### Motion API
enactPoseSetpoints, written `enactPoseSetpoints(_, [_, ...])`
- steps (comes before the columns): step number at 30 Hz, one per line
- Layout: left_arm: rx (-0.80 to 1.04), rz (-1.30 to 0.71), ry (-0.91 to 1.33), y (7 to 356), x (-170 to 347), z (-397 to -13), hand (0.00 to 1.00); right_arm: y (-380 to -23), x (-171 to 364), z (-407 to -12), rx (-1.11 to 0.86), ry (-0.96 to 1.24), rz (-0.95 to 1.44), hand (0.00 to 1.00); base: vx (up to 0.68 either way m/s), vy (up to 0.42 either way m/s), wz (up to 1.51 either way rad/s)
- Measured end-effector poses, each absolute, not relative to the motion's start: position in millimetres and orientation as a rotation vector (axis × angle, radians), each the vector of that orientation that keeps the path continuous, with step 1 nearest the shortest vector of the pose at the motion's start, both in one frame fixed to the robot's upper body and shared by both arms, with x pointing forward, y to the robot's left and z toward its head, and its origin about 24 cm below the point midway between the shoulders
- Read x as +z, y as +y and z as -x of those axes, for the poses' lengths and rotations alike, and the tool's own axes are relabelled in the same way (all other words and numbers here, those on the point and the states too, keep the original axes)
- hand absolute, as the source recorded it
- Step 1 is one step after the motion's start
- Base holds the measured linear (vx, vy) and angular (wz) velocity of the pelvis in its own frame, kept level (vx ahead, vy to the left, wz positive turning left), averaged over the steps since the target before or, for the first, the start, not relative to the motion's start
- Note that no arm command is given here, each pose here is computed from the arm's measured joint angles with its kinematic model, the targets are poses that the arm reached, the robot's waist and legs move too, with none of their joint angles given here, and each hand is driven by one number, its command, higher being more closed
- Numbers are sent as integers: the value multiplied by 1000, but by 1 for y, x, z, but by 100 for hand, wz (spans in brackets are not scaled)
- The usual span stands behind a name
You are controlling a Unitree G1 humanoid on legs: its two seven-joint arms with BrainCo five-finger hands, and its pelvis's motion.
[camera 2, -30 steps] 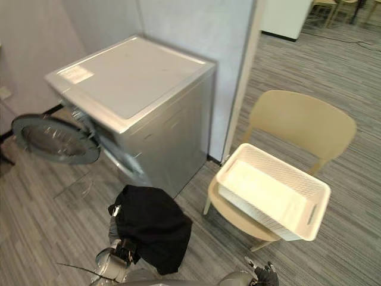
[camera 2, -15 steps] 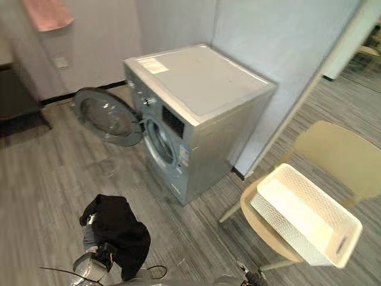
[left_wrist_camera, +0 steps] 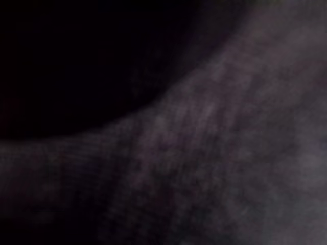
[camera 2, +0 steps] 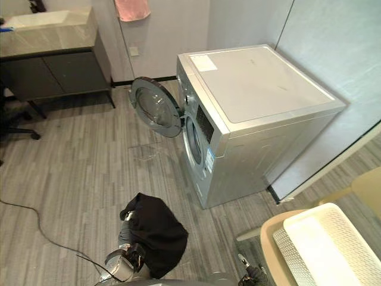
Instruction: Pick up the laundry basket with both hands and put the clothes into the washing machine.
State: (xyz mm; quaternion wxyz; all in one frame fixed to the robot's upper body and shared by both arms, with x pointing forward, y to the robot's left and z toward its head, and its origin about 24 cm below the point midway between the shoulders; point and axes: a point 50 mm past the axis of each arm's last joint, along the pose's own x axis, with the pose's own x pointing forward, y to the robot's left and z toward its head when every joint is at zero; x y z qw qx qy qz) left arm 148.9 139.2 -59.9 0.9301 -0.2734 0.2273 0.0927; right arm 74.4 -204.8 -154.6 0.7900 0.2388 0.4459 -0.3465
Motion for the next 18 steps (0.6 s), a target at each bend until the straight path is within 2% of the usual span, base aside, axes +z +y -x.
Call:
enactPoseSetpoints(5, [236, 557, 457, 149, -60, -145, 100, -205, -152, -77, -724, 950, -486, 0, 65, 19, -24])
enactPoseSetpoints(9, [251, 547, 464, 154, -61, -144, 100, -197, -151, -82, -700, 945, -482, 0, 207, 192, -34])
enactPoseSetpoints(11, [249, 548, 489, 151, -65, -141, 100, -197, -152, -76, -716, 962, -483, 0, 317, 499, -39])
enactPoseSetpoints(13, [219, 550, 521, 142, -69, -136, 100, -203, -158, -50, -789, 1022, -488, 0, 426, 769, -15])
enactPoseSetpoints(15, [201, 512, 506, 149, -67, -148, 100, -195, -164, -41, -774, 1102, -506, 0, 324, 518, 10])
enactPoseSetpoints(18, [171, 493, 456, 149, -59, -161, 100, -196, -163, -48, -805, 1079, -526, 0, 299, 556, -32])
